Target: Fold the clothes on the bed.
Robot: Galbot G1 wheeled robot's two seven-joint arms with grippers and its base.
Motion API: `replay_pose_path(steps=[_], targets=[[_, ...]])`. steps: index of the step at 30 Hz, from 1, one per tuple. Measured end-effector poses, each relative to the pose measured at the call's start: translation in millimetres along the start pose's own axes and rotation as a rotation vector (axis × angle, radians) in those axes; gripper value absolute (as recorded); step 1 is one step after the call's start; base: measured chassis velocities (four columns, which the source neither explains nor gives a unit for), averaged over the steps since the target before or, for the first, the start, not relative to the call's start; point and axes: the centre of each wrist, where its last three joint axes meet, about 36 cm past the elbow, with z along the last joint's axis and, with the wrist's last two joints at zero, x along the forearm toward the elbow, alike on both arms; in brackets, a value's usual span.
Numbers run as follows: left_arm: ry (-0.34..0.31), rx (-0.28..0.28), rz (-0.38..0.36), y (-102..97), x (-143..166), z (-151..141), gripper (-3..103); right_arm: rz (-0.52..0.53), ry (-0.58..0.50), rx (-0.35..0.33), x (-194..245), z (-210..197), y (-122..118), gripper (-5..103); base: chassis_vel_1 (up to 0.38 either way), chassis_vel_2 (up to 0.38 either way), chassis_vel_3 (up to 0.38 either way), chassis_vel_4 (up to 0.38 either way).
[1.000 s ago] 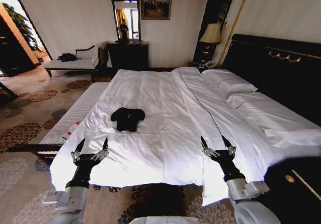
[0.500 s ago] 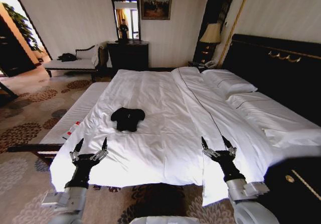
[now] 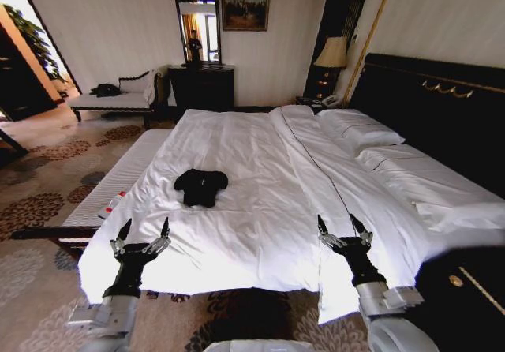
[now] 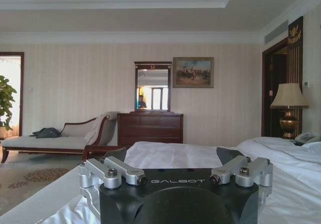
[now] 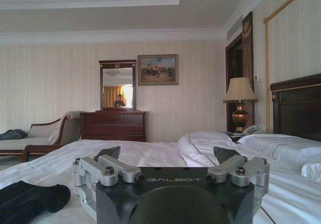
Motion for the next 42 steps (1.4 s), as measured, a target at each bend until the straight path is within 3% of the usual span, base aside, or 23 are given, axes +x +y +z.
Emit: replay_pose_path(steps=[42], targets=[[-0.002,0.001,0.006,3.4,-1.2,-1.2,100,0.002,-0.017,0.016,3.1,-1.8,0.1,100,-0.006,0.013,0.008,-0.013]])
